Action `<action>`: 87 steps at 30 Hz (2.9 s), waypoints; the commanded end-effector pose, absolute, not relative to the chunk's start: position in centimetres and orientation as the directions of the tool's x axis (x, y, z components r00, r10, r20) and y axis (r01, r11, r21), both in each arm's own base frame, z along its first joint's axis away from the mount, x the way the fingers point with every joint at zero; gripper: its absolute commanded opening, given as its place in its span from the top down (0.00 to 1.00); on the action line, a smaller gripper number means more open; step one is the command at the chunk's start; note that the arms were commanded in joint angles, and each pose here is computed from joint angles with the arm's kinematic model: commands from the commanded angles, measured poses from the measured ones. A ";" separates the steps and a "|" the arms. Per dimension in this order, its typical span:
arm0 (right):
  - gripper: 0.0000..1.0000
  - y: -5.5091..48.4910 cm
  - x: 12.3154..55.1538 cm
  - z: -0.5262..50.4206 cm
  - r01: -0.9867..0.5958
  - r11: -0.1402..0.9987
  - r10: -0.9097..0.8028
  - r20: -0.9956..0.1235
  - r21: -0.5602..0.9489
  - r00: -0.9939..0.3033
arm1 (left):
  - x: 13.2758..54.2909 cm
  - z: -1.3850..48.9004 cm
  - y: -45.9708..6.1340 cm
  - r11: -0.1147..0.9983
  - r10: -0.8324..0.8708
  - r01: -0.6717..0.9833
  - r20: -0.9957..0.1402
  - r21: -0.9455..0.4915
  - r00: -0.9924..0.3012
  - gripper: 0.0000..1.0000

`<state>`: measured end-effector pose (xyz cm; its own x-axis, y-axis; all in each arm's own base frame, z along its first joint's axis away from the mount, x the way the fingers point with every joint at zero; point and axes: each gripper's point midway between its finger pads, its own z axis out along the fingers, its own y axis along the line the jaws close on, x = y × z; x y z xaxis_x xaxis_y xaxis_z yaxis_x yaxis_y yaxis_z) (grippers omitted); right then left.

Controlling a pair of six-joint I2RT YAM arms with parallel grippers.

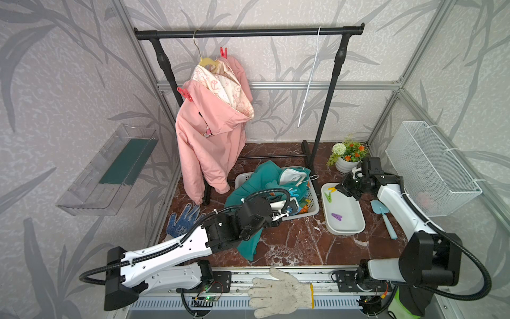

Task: Remove the clothespins securing jackets to the hanger
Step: Remove the clothespin from the hanger, then place the clothespin in the storage box, then remove the clothespin from the hanger.

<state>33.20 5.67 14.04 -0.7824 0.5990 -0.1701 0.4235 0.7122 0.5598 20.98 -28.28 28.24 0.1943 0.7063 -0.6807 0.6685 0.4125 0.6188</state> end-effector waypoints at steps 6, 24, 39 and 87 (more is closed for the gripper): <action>0.98 4.9 31.8 9.8 0.439 0.762 0.563 -0.152 0.477 -0.812 | 21.1 29.4 -28.3 0.436 0.683 0.648 -0.699 0.624 0.213 1.00; 0.25 4.8 31.6 9.5 0.406 0.784 0.533 -0.173 0.470 -0.828 | 21.2 29.8 -28.0 0.451 0.675 0.633 -0.705 0.629 0.220 1.00; 0.10 5.7 32.0 21.4 0.041 0.841 0.436 -0.630 0.540 -0.642 | 21.6 30.2 -28.0 0.477 0.667 0.613 -0.714 0.630 0.214 1.00; 0.42 24.2 25.3 28.3 0.107 0.519 0.308 -0.069 0.848 -0.949 | 24.0 28.8 -30.9 0.432 0.726 0.566 -0.643 0.702 0.244 1.00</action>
<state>25.39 23.69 26.95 -0.9474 0.3080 -0.0870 0.1023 0.5489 0.8296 23.54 -30.16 26.93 0.2126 0.7529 -0.6228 0.5883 0.4103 0.6968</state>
